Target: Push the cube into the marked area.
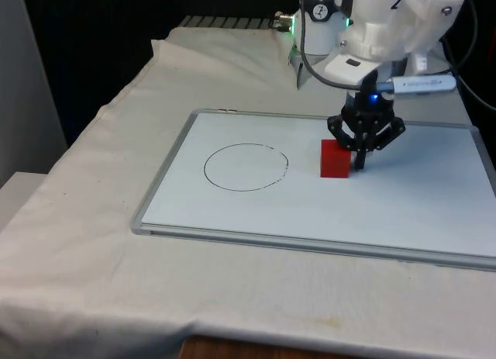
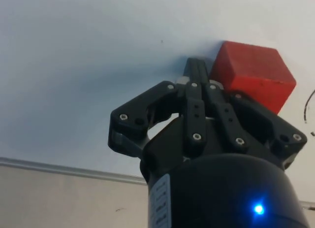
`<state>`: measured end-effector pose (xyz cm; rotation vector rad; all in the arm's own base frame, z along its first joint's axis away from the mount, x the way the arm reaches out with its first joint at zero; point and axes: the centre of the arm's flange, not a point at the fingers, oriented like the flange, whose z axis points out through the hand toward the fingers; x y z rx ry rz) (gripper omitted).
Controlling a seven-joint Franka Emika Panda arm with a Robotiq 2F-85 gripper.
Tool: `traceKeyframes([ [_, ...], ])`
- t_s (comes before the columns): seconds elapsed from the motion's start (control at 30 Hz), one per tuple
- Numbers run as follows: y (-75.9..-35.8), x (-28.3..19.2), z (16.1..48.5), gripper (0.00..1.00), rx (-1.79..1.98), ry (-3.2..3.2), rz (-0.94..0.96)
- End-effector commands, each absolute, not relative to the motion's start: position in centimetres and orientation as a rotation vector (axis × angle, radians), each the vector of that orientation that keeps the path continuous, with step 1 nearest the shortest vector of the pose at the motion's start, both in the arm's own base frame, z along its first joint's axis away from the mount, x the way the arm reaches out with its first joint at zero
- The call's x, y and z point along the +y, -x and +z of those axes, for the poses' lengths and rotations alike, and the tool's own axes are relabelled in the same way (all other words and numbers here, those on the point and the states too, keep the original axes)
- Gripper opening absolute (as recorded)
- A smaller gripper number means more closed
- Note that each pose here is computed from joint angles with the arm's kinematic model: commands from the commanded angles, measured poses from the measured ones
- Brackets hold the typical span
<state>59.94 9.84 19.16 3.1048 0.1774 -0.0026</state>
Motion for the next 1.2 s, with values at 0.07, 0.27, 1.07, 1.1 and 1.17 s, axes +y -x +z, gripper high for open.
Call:
traceKeyframes([
  [0.07,-60.1,9.0,18.9,0.0,0.178,-3.106,0.001],
  [0.27,-60.8,7.5,18.6,0.0,0.174,-3.099,0.005],
  [1.07,-62.7,1.2,18.8,0.0,0.149,-3.012,-0.001],
  [1.1,-62.7,1.2,18.8,0.0,0.149,-3.012,-0.001],
  [1.17,-62.8,0.4,18.8,0.0,0.143,-2.997,-0.007],
])
